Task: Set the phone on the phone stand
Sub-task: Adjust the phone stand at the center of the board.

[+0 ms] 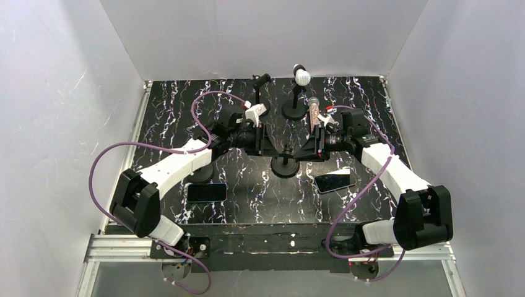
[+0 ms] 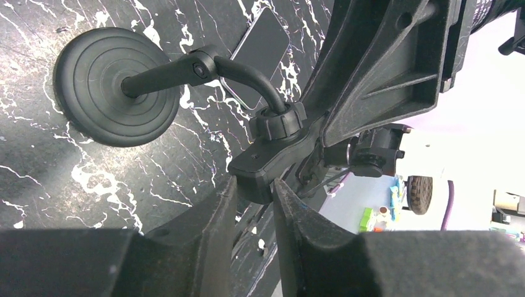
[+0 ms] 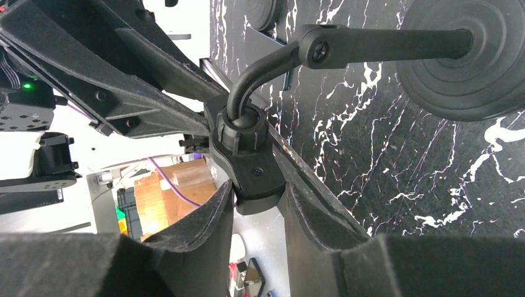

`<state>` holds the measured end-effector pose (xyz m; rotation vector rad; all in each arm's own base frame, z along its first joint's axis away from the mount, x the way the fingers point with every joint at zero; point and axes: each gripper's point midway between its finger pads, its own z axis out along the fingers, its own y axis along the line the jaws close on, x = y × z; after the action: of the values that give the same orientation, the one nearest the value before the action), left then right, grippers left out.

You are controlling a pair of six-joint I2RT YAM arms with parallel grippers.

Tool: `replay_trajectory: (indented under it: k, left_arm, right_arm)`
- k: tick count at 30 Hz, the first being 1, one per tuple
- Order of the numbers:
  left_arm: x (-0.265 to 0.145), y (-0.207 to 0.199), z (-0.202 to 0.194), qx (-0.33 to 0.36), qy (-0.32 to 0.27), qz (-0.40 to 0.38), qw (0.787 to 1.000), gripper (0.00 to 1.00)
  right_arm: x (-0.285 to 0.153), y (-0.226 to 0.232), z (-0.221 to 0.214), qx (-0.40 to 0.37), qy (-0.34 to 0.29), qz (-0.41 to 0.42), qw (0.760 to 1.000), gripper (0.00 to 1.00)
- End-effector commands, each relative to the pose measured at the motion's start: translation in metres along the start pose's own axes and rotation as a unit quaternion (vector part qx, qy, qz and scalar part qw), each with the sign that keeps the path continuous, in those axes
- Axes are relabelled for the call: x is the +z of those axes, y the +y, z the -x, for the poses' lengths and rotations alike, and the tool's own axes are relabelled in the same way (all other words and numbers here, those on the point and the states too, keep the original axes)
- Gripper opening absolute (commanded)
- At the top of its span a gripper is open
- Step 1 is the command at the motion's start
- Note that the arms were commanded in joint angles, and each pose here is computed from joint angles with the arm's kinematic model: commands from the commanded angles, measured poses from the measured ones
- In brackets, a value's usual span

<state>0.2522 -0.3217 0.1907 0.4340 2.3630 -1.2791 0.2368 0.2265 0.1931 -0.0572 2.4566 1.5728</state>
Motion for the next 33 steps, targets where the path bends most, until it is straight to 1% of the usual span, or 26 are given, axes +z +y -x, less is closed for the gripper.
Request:
replay_trajectory:
  k: [1, 3, 5, 7, 8, 10, 13, 16, 18, 21, 23, 28, 33]
  left_arm:
    - [0.000, 0.008, -0.005, 0.011, 0.003, 0.023, 1.000, 0.33]
    - [-0.002, 0.005, -0.002, 0.016, -0.001, 0.020, 1.000, 0.48]
    - [-0.006, 0.000, 0.002, 0.026, -0.010, 0.016, 0.999, 0.59]
    - [-0.011, -0.008, 0.008, 0.038, -0.022, 0.008, 0.999, 0.73]
    - [-0.014, -0.013, 0.010, 0.043, -0.029, 0.000, 0.999, 0.78]
    - [-0.021, -0.023, 0.017, 0.056, -0.050, -0.014, 0.997, 0.85]
    - [-0.031, -0.034, 0.026, 0.075, -0.078, -0.020, 0.994, 0.89]
    - [-0.043, -0.036, 0.032, 0.092, -0.106, -0.006, 0.990, 0.92]
    - [-0.052, -0.036, 0.033, 0.104, -0.122, 0.005, 0.987, 0.97]
    - [-0.064, -0.036, 0.035, 0.124, -0.147, 0.018, 0.981, 0.98]
    - [-0.072, -0.037, 0.036, 0.136, -0.162, 0.023, 0.977, 0.98]
    - [-0.090, -0.046, 0.041, 0.169, -0.196, 0.026, 0.965, 0.98]
    - [-0.101, -0.054, 0.055, 0.188, -0.227, 0.030, 0.955, 0.98]
  right_arm:
    - [-0.006, 0.021, 0.018, -0.041, -0.024, 0.018, 0.999, 0.29]
    - [-0.006, 0.019, 0.019, -0.040, -0.026, 0.013, 0.999, 0.30]
    - [-0.007, 0.016, 0.020, -0.043, -0.028, 0.005, 0.999, 0.32]
    - [-0.008, 0.015, 0.022, -0.050, -0.032, -0.005, 0.998, 0.35]
    - [-0.008, 0.015, 0.023, -0.054, -0.033, -0.007, 0.998, 0.36]
    - [-0.010, 0.013, 0.024, -0.058, -0.032, -0.017, 0.998, 0.38]
    - [-0.014, 0.010, 0.027, -0.066, -0.037, -0.037, 0.996, 0.42]
    - [-0.017, 0.005, 0.027, -0.077, -0.042, -0.059, 0.994, 0.57]
    - [-0.021, 0.000, 0.026, -0.084, -0.049, -0.081, 0.992, 0.67]
    - [-0.027, -0.004, 0.025, -0.094, -0.065, -0.101, 0.988, 0.76]
    - [-0.032, -0.007, 0.026, -0.099, -0.075, -0.113, 0.986, 0.78]
    - [-0.045, -0.019, 0.029, -0.090, -0.102, -0.130, 0.982, 0.80]
    - [-0.060, -0.043, 0.031, -0.054, -0.134, -0.146, 0.979, 0.82]
